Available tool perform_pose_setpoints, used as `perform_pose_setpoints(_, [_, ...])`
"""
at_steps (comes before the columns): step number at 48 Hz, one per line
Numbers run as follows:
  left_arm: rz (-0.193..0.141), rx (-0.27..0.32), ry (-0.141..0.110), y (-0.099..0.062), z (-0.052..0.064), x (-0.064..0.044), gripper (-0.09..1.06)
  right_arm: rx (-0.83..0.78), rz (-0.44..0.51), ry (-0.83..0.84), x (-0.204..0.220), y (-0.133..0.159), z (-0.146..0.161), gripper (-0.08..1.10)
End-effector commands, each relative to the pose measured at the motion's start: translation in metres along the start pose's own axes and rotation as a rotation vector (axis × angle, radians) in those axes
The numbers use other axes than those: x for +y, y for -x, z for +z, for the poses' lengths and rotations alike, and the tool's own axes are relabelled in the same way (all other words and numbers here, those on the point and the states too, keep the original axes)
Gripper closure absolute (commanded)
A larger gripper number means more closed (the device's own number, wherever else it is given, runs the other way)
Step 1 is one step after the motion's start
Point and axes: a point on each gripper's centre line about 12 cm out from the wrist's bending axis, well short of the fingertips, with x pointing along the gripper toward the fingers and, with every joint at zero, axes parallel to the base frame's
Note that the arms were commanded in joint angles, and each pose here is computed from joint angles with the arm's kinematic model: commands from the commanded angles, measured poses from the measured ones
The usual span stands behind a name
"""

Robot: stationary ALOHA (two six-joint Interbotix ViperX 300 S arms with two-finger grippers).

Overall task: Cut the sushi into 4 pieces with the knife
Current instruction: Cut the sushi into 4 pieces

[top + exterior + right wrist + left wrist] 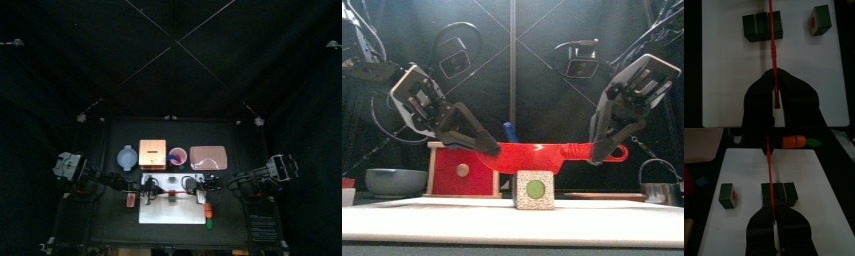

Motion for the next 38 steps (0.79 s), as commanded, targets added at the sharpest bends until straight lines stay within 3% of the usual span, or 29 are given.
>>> perform_pose_setpoints(1, [0.014,0.028,0.013,-0.003,-0.008,0.002,0.77,-0.003,-0.001,0.003,0.0,-0.004,0.004,0.88])
perform_pose_setpoints(9, [0.017,0.052,0.015,-0.007,-0.016,0.001,0.77,0.012,0.0,0.004,0.001,-0.009,0.001,0.88])
perform_pose_setpoints(26, [0.069,0.155,0.035,-0.018,-0.05,0.01,0.77,0.094,-0.02,-0.004,-0.005,-0.031,-0.018,0.88])
perform_pose_setpoints(38, [0.112,0.156,0.059,-0.015,-0.05,0.028,0.77,0.088,-0.046,-0.027,-0.018,-0.03,-0.016,0.88])
